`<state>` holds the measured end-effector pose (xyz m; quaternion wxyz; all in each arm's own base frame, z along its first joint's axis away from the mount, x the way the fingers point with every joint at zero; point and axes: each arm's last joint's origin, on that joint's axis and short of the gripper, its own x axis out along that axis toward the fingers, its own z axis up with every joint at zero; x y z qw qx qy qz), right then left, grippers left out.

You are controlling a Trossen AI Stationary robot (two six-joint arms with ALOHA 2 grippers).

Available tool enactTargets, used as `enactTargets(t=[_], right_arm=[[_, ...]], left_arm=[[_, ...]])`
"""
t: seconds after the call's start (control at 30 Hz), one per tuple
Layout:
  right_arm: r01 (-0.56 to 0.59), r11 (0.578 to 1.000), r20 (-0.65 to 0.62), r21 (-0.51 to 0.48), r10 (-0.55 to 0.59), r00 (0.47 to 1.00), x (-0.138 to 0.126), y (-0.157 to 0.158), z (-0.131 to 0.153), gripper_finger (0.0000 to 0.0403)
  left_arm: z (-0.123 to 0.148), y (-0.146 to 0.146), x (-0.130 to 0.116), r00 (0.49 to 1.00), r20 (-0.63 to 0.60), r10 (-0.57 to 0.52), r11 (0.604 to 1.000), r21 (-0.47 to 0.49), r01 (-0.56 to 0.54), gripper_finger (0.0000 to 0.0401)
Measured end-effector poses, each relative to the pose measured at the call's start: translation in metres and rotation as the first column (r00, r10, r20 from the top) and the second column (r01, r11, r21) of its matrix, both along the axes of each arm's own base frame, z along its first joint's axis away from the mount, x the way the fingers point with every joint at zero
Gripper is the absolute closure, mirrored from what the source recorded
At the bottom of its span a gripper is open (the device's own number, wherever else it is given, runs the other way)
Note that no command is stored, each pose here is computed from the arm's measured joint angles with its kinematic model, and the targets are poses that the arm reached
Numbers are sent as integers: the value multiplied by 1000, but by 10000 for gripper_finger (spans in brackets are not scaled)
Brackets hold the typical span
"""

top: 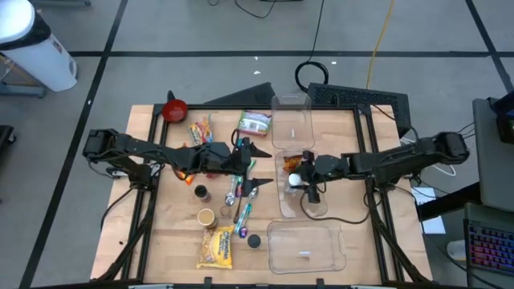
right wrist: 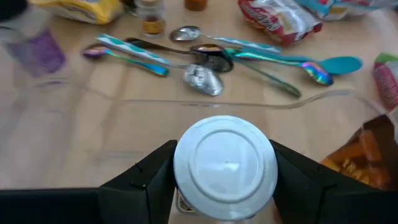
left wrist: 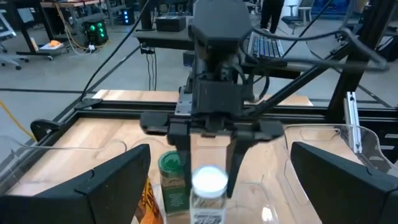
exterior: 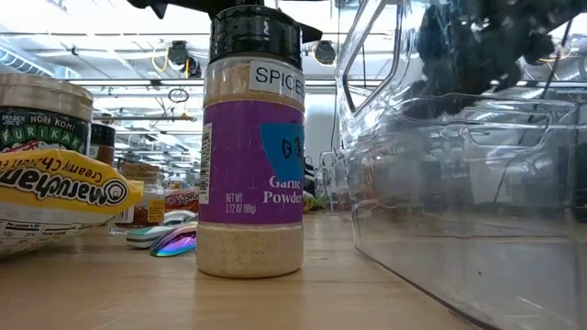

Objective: Pick & Place Food Item
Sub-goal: Put the white seasoning bottle into the middle transparent bin

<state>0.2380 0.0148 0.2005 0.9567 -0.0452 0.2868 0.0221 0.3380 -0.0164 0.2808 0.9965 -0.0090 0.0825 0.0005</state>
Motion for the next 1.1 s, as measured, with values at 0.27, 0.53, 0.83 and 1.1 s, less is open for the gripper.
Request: enactTargets(t=[0.27,0.53,0.83,1.1], right_arm=[[24,998,12,-63,-23,1000,13,-3,-11,203],[106,990,-8,-97,-107,994,13,-17,-14,203],[118,987,-56,-110,-124,991,12,-23,-19,203],[121,987,-50,-108,-127,991,12,-24,-18,184]], left_arm=[[-1,0,0,1000,-12,0,1000,-2,0,6],[-1,0,0,1000,-11,1,1000,-4,-1,6],[-1,0,0,1000,-12,1,1000,-4,-1,6],[-2,0,0,1000,-13,1,1000,-4,-1,6]])
